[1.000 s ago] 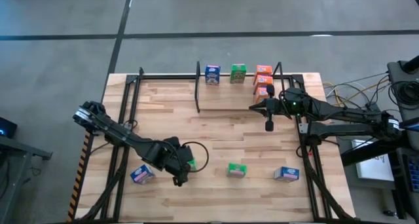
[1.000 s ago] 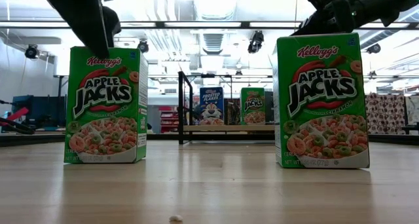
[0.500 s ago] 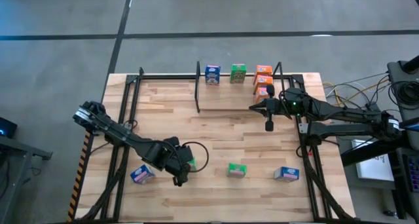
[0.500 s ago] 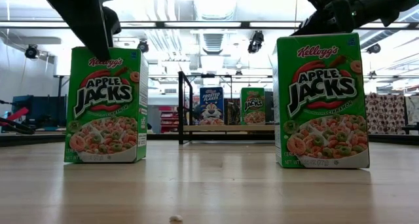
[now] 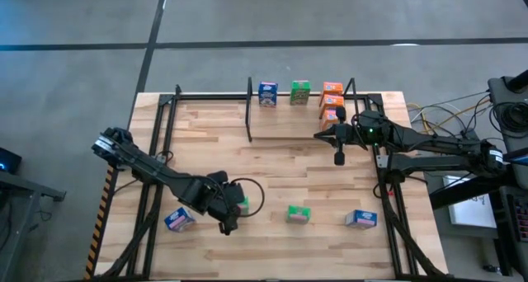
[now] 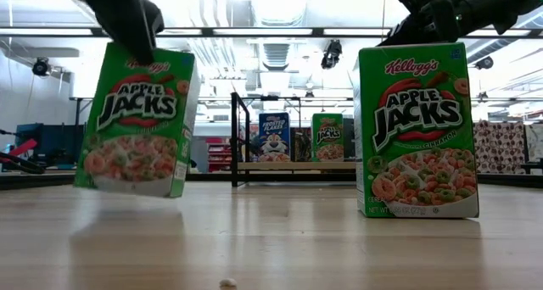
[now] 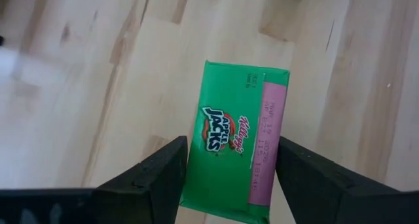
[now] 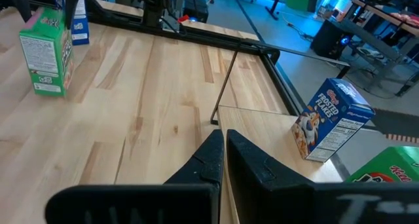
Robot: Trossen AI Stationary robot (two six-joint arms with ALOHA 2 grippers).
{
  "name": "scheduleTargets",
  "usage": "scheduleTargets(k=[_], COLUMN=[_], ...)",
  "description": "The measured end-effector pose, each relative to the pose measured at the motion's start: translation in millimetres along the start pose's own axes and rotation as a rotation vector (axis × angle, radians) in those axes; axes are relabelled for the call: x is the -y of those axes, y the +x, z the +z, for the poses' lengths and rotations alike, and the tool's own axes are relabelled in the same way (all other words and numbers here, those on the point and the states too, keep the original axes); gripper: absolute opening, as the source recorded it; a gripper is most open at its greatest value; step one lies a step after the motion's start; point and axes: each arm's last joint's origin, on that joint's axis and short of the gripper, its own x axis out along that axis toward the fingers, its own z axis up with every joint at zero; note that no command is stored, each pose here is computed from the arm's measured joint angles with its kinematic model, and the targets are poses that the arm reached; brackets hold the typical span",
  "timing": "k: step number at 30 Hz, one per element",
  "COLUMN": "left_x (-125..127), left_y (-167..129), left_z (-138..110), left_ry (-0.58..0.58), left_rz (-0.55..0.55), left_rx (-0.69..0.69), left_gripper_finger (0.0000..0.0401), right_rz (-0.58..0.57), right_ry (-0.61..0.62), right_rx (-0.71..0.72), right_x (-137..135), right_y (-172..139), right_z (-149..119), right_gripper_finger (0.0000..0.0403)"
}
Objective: Stack cereal on shelf
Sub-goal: Put the left green cereal box aligned with the other green cereal box on the shelf
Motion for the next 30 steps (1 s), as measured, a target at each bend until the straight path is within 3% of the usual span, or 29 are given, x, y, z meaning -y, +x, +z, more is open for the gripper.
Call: scheduleTargets(k=[12, 23, 27, 30], left_x=[-8.1, -42.2, -56.7, -61.8], left_y=[-44.7, -105.7, -115.0, -112.4], left_z=[34.9, 96.5, 105.2, 96.6], left_ry=[0.001, 0.156, 0.162, 0.132], left_rz=[0.06, 0.105, 0.081, 0.107], left_rx=[0.16, 0.373, 0.358, 0.261], left_gripper_finger=[0.0206, 0.0206, 0.0206, 0.0206], right_rz=[0.0, 0.003, 0.006, 0.004], right_ry=[-0.001, 0.003, 0.006, 0.003], right_rx=[0.0, -0.029, -0.041, -0.035], right_x=[0.0, -1.1, -2.0, -2.3], right_y=[0.0, -2.9, -7.3, -10.0], right_z=[0.0, -2.3, -3.1, -2.3], right_gripper_finger=[0.0009, 0.0009, 0.0009, 0.0009])
